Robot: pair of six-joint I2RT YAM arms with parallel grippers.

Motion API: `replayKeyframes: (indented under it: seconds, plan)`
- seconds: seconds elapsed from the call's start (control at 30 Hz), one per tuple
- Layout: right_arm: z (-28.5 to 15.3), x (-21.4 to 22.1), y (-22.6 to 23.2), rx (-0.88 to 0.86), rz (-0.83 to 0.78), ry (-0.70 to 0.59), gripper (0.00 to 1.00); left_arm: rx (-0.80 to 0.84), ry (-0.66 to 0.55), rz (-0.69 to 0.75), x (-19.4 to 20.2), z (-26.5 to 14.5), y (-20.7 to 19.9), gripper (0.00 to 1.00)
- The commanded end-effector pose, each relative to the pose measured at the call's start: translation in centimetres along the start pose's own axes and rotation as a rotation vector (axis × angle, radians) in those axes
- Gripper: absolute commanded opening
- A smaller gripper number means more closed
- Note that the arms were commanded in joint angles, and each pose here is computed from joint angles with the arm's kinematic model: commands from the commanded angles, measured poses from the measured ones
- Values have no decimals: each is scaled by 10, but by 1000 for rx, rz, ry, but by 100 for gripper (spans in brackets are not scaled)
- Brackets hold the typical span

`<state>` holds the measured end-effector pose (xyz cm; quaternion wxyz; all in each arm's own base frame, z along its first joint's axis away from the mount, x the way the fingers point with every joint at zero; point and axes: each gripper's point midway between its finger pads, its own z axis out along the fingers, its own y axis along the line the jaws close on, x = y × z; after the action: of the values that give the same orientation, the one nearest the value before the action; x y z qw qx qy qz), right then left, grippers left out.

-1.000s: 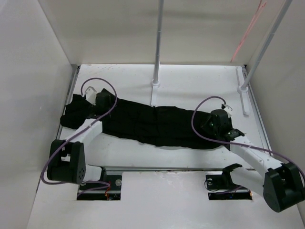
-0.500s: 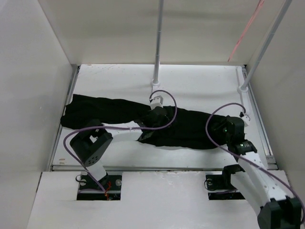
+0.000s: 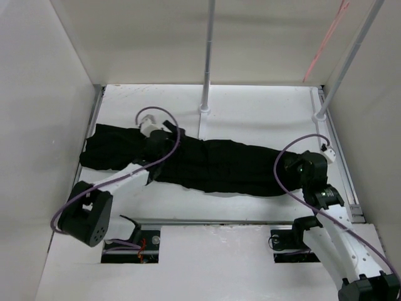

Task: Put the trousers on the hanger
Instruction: Fold the trousers

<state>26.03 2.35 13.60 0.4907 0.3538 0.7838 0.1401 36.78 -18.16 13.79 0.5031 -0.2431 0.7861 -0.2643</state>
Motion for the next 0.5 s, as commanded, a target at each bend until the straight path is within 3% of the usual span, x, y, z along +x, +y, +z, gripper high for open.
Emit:
replayKeyframes:
  seconds: [0.0, 0.07, 0.17, 0.23, 0.47]
  plan:
    - [-11, -17, 36, -103, -31, -33, 20, -142, -175, -125, -53, 0, 59, 72]
    - [-11, -8, 45, -137, -52, -14, 19, -240, -226, -190, -73, 3, 100, 62]
    - [-1, 11, 57, -169, -88, 34, 19, -324, -249, -316, -92, 13, 145, 37]
    - [4, 32, 72, -204, -119, 98, 20, -355, -247, -387, -101, 19, 167, 31]
    - [31, 83, 117, -276, -134, 205, 24, -579, -308, -497, -107, -11, 253, 32]
